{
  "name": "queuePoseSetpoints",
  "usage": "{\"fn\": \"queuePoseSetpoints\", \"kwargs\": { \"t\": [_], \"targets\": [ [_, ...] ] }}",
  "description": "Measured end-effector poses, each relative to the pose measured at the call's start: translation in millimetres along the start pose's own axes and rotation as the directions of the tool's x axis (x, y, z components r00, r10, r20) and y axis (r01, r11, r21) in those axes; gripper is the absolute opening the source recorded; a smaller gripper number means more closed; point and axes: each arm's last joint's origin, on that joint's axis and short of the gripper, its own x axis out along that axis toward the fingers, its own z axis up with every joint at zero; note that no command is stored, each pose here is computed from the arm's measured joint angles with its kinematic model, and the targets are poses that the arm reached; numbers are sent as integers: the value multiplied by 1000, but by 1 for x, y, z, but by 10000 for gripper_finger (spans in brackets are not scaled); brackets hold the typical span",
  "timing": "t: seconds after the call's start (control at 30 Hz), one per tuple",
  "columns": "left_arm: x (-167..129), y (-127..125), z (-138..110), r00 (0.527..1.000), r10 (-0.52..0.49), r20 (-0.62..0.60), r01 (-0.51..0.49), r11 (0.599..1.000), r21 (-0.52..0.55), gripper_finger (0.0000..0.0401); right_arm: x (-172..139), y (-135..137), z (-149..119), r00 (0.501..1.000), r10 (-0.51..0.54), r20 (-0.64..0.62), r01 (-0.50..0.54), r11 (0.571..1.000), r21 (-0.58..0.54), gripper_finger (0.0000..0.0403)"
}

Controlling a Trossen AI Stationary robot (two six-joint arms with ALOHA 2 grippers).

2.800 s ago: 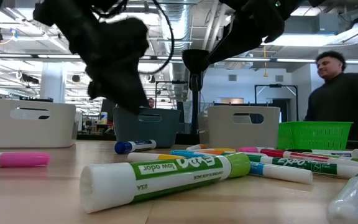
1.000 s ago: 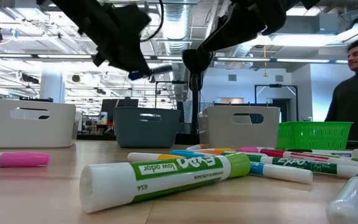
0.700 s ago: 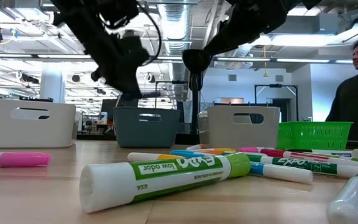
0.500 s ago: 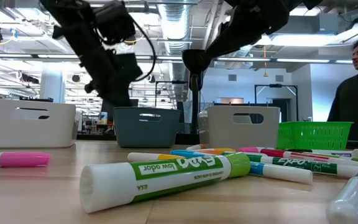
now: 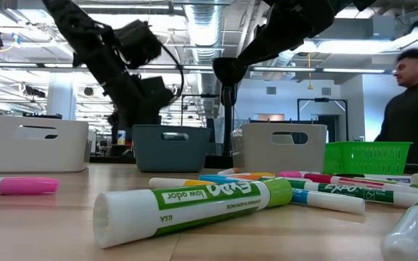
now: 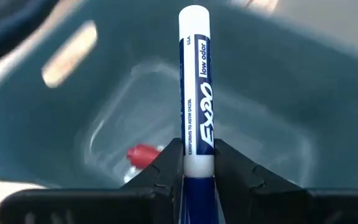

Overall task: Pick & Place Markers
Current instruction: Put the dark blue big marker pen into the blue bin

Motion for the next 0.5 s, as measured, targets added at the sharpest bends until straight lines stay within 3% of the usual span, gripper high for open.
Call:
{"fn": "queuePoseSetpoints", "kwargs": {
  "t": [0.5],
  "targets": [
    [11,0,-6,999,-5,-42,6,1000,29,98,0,0,0,1000,0,-2,0,999,-44,201]
  ]
}}
